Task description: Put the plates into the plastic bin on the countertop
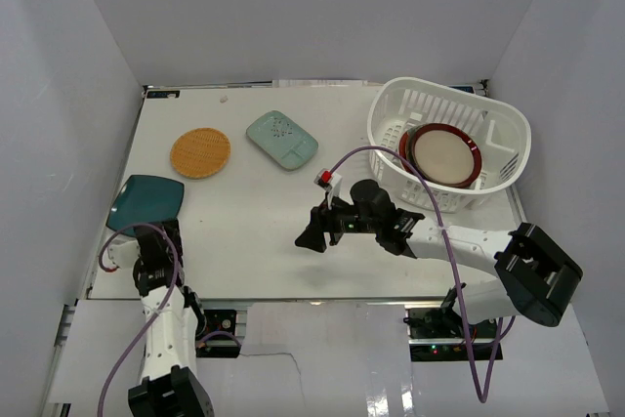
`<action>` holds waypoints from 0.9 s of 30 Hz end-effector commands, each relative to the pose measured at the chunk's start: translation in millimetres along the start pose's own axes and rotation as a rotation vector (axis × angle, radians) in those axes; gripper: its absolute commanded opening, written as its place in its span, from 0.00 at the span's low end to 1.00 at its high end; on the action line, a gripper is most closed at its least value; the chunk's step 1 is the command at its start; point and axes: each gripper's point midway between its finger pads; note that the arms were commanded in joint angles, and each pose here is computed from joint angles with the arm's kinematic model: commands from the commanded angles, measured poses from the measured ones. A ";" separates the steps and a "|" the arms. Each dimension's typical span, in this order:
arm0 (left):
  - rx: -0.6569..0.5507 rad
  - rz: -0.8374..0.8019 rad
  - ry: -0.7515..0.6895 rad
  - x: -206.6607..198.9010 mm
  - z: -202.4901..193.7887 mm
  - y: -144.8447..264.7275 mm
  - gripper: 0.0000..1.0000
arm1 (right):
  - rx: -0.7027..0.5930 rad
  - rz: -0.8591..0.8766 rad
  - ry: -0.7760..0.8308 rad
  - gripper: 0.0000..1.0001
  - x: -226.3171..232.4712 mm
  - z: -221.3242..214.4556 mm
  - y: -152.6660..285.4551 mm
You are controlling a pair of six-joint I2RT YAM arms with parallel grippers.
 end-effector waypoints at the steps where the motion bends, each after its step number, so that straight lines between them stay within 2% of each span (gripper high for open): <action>1: 0.028 0.071 0.054 32.8 -13.0 -15.8 0.91 | -0.024 0.038 0.021 0.68 5.4 5.7 -1.4; 5: 0.041 0.015 0.158 38.7 -19.0 -29.9 0.89 | -0.013 0.036 0.013 0.68 2.6 2.6 -3.8; 7: 0.072 0.001 0.184 44.7 -27.7 -32.7 0.84 | -0.001 0.045 0.005 0.68 3.1 -0.6 -5.4; 11: 0.075 -0.048 0.193 37.5 -28.1 -36.9 0.73 | 0.001 0.044 0.002 0.68 1.8 -0.8 -6.8; 12: 0.084 -0.038 0.188 40.0 -30.3 -37.7 0.68 | 0.003 0.043 0.001 0.68 1.1 -1.6 -7.2; 13: 0.080 -0.042 0.185 38.9 -29.3 -38.3 0.59 | 0.007 0.042 -0.003 0.68 0.3 -2.6 -8.1; 14: 0.071 -0.057 0.185 36.2 -27.1 -38.8 0.55 | 0.010 0.043 -0.004 0.68 0.7 -3.5 -8.4; 17: 0.064 -0.066 0.173 34.4 -25.5 -39.7 0.46 | 0.014 0.047 -0.007 0.68 0.4 -4.2 -8.9; 19: 0.057 -0.063 0.163 35.1 -23.7 -40.5 0.44 | 0.013 0.058 -0.010 0.68 2.8 -3.6 -8.9; 20: 0.047 -0.068 0.155 34.2 -21.5 -40.8 0.34 | 0.015 0.064 -0.013 0.68 3.7 -4.4 -9.0; 21: 0.043 -0.068 0.154 35.5 -21.0 -40.9 0.30 | 0.020 0.072 -0.020 0.68 5.5 -5.3 -9.2; 24: 0.025 -0.084 0.149 33.9 -17.2 -40.8 0.21 | 0.020 0.094 -0.023 0.68 9.8 -5.0 -7.9; 27: 0.008 -0.105 0.135 29.0 -12.4 -41.0 0.17 | 0.008 0.091 -0.017 0.68 10.7 -3.0 -6.3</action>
Point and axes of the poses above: each gripper's point midway between its finger pads, its own y axis back along the fingers, its own x axis along the line the jaws close on, z = x × y, and after that the axes turned 10 degrees about -y, right-handed
